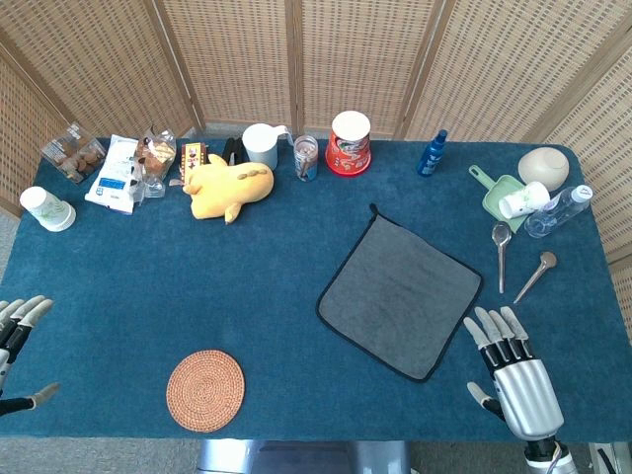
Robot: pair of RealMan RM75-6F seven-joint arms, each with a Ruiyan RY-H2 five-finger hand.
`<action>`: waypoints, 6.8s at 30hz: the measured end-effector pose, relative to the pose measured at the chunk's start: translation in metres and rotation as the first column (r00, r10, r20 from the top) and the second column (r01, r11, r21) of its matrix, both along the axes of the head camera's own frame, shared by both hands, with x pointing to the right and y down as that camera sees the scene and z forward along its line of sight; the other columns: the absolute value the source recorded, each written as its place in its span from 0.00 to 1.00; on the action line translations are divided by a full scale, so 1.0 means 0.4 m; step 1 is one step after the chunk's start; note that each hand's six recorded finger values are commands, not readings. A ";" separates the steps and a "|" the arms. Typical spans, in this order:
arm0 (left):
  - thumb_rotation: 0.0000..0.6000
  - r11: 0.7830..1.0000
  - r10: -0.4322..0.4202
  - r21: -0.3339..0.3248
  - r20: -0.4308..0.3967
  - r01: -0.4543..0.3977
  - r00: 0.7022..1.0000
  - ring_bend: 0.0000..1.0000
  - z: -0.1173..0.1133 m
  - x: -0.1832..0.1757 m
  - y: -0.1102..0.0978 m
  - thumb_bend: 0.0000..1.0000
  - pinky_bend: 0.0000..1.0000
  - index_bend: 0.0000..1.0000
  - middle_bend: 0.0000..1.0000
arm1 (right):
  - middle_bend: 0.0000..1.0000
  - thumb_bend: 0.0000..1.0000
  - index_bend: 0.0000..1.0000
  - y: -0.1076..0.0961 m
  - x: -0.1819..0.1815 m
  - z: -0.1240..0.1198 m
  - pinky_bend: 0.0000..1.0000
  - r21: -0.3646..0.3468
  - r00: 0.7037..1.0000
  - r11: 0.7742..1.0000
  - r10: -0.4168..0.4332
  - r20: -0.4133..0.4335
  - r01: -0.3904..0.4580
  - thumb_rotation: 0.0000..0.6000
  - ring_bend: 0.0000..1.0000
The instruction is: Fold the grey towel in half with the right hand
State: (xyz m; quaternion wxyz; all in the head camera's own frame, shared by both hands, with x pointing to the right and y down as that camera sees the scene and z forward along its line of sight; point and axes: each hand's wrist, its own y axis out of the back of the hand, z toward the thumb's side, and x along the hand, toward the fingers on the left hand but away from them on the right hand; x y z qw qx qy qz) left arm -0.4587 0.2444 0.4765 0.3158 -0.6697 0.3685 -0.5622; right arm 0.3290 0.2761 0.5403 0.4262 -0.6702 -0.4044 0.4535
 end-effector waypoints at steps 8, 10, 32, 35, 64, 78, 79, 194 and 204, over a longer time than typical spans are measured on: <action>1.00 1.000 -0.008 0.008 -0.003 0.008 1.000 0.00 -0.005 -0.004 -0.003 0.16 0.00 0.00 0.00 | 0.00 0.00 0.00 0.002 -0.010 0.010 0.00 -0.009 1.000 1.000 -0.004 0.003 0.004 1.00 0.00; 1.00 1.000 -0.010 0.007 -0.002 0.010 1.000 0.00 -0.004 -0.004 -0.003 0.16 0.00 0.00 0.00 | 0.00 0.00 0.00 0.002 -0.017 0.020 0.00 -0.023 1.000 1.000 -0.008 0.007 0.008 1.00 0.00; 1.00 0.999 -0.043 0.003 0.006 0.043 0.999 0.00 0.003 -0.017 -0.014 0.16 0.00 0.00 0.00 | 0.00 0.00 0.00 -0.035 -0.212 0.162 0.00 -0.180 0.972 0.957 -0.212 0.100 0.227 1.00 0.00; 1.00 0.999 -0.046 0.002 0.008 0.046 0.999 0.00 0.005 -0.019 -0.016 0.16 0.00 0.00 0.00 | 0.00 0.00 0.02 -0.037 -0.242 0.183 0.00 -0.206 0.963 0.943 -0.242 0.121 0.262 1.00 0.00; 1.00 0.997 -0.076 0.008 0.010 0.075 0.997 0.00 0.006 -0.030 -0.026 0.16 0.00 0.00 0.00 | 0.00 0.00 0.13 -0.100 -0.371 0.285 0.00 -0.262 0.966 0.938 -0.186 0.178 0.229 1.00 0.00; 1.00 0.997 -0.081 0.007 0.013 0.081 0.997 0.00 0.008 -0.034 -0.027 0.16 0.00 0.00 0.00 | 0.00 0.00 0.15 -0.114 -0.411 0.307 0.00 -0.267 0.968 0.939 -0.169 0.186 0.215 1.00 0.00; 1.00 0.997 -0.081 0.006 0.014 0.081 0.997 0.00 0.009 -0.034 -0.028 0.16 0.00 0.00 0.00 | 0.00 0.00 0.15 -0.114 -0.412 0.308 0.00 -0.268 0.968 0.939 -0.169 0.186 0.215 1.00 0.00; 1.00 0.996 -0.086 -0.012 -0.001 0.086 0.996 0.00 0.008 -0.033 -0.026 0.16 0.00 0.00 0.00 | 0.00 0.39 0.54 -0.095 -0.363 0.375 0.00 -0.239 0.973 0.949 -0.224 -0.046 0.207 1.00 0.00; 1.00 0.996 -0.088 -0.012 -0.001 0.087 0.996 0.00 0.007 -0.034 -0.025 0.16 0.00 0.00 0.00 | 0.00 0.41 0.59 -0.093 -0.363 0.376 0.00 -0.251 0.978 0.947 -0.209 -0.014 0.199 1.00 0.00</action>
